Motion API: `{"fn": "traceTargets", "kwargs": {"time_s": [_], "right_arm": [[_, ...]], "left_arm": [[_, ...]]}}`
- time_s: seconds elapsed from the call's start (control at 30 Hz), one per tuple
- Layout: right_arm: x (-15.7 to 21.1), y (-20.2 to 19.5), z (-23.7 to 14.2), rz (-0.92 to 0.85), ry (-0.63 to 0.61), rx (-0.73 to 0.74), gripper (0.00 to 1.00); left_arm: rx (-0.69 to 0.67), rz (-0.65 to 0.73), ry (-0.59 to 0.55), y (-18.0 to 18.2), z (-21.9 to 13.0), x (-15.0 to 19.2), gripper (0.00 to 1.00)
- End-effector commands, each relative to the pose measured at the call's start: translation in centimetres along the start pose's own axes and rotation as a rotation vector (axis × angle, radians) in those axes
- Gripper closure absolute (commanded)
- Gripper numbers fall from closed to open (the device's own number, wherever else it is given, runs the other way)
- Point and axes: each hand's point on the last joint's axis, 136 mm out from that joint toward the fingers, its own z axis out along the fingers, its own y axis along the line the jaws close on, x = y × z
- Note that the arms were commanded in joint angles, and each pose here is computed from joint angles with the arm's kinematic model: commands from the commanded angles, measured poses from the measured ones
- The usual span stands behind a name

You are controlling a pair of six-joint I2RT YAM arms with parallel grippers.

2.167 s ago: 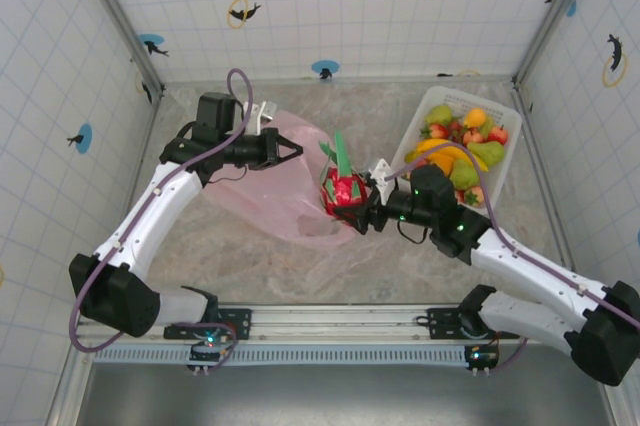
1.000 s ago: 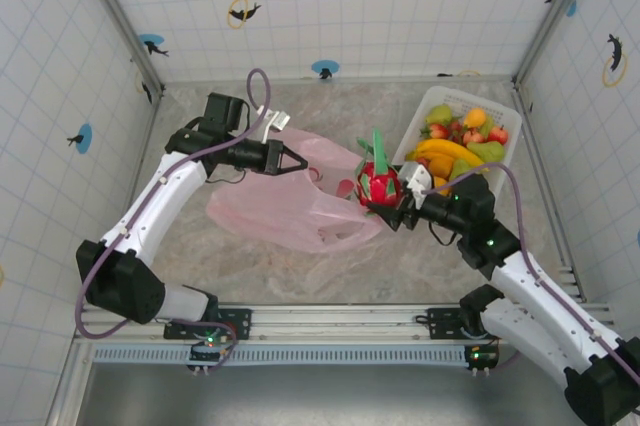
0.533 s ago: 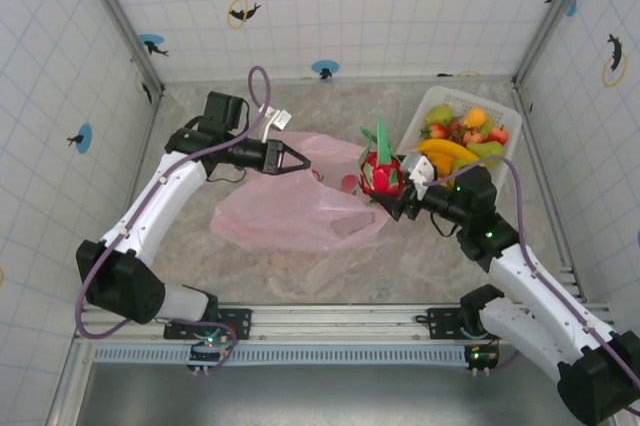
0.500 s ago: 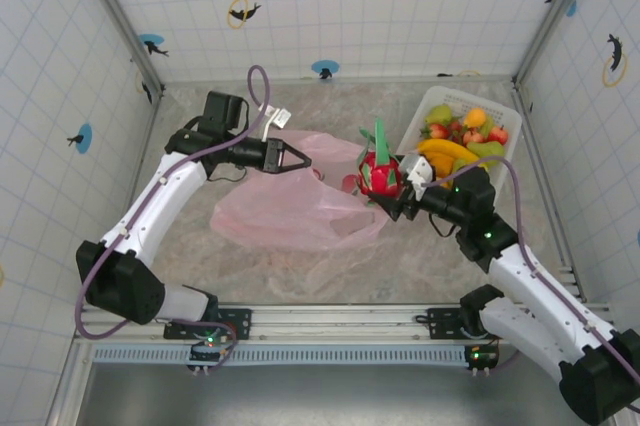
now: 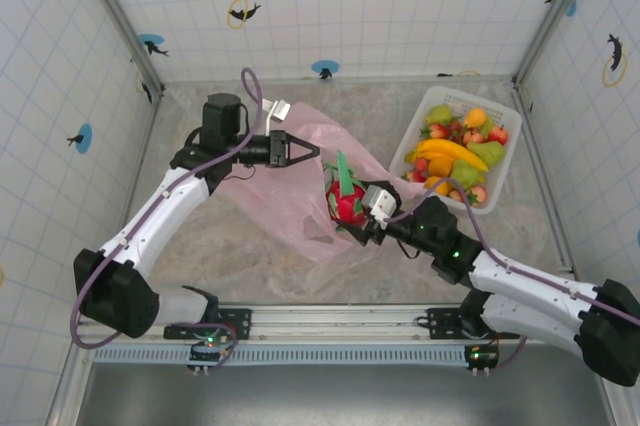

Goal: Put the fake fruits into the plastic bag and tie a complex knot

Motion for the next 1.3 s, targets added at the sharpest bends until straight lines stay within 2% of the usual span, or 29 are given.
{"fn": "traceTargets", "kwargs": {"time_s": [0.0, 0.27, 0.67, 0.9, 1.1, 1.27], "right_arm": [[-2.7, -1.6, -0.7, 0.013, -0.135, 0.096, 0.49], [0.9, -1.3, -0.9, 0.093, -0.044, 0.102, 0.49], [-0.4, -2.8, 1.0, 0.269, 0.044, 0.063, 0.49], [-3.7, -6.3, 1.1, 0.419, -0.007, 0.121, 0.49], [-2.6, -8.5, 2.1, 0.514, 0.064, 0.202, 0.49], [-0.1, -8.0, 3.6, 0.535, 0.138, 0.199, 0.50]], "left_arm": [[0.008, 0.014, -0.068, -1.0, -0.2, -1.7, 1.00], [0.027, 0.028, -0.086, -2.0, -0.2, -2.5, 1.00], [0.070, 0.106, 0.035, -4.2, 2.2, 1.2, 1.00], [-0.004, 0.038, 0.063, -1.7, 3.0, 2.8, 1.00], [0.023, 0.007, 0.073, -1.7, 5.7, 3.8, 1.00], [0.045, 0.011, 0.023, -2.8, 6.7, 2.6, 1.00]]}}
